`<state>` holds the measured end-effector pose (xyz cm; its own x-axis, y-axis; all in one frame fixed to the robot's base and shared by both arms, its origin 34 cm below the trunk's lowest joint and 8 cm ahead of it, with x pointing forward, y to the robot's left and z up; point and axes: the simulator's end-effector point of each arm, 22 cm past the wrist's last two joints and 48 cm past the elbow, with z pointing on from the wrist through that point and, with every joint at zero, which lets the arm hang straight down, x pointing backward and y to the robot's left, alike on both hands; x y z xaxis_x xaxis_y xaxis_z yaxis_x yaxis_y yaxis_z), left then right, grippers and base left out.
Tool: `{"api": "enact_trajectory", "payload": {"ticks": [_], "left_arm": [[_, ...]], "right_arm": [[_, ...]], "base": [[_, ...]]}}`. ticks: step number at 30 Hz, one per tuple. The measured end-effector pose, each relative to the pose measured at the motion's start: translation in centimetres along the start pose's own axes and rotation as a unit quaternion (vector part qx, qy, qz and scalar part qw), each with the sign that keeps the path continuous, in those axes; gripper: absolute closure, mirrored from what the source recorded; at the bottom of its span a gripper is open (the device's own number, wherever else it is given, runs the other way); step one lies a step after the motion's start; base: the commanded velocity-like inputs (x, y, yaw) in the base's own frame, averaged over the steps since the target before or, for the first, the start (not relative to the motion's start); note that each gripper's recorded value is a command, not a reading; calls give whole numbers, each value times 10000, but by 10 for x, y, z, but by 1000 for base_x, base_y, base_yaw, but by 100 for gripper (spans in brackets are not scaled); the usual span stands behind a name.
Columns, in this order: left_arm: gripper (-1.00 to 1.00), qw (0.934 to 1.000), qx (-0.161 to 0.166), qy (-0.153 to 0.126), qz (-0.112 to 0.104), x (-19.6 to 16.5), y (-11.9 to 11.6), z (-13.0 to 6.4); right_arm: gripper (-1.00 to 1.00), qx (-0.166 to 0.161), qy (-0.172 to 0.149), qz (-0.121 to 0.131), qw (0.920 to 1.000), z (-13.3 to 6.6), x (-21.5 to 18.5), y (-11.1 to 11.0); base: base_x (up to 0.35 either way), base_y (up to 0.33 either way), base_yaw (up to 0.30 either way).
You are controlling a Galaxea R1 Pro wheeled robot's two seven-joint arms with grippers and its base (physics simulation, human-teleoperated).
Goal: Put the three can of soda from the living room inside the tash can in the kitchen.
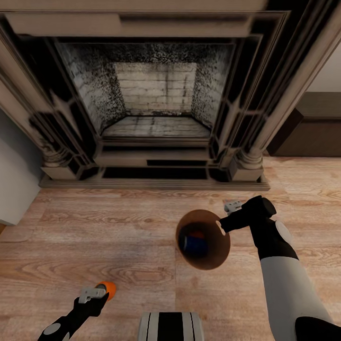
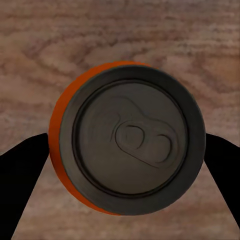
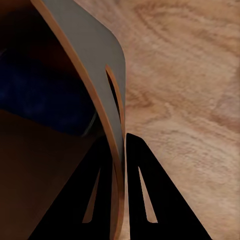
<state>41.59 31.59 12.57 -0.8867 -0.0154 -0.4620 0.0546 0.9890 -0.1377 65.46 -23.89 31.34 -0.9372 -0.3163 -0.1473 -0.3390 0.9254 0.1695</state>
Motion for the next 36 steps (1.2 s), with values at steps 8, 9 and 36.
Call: {"api": "enact_trajectory", "payload": {"ticks": [8,9,36], "left_arm": [[100,10000,2,-81,23,-9,0,-2],[100,9999,-1,-101,23,-11,0,-3],[100,9988,59,-474,87,-65,-8,-32]], "right_arm": [[100,25,-70,-20,10000,-9,-4,1],[100,32,-88,-24,10000,-11,-5,1],[100,89,-262,-73,9996,-64,-18,9]], "base": [[0,0,0],[0,0,0],[0,0,0]]}}
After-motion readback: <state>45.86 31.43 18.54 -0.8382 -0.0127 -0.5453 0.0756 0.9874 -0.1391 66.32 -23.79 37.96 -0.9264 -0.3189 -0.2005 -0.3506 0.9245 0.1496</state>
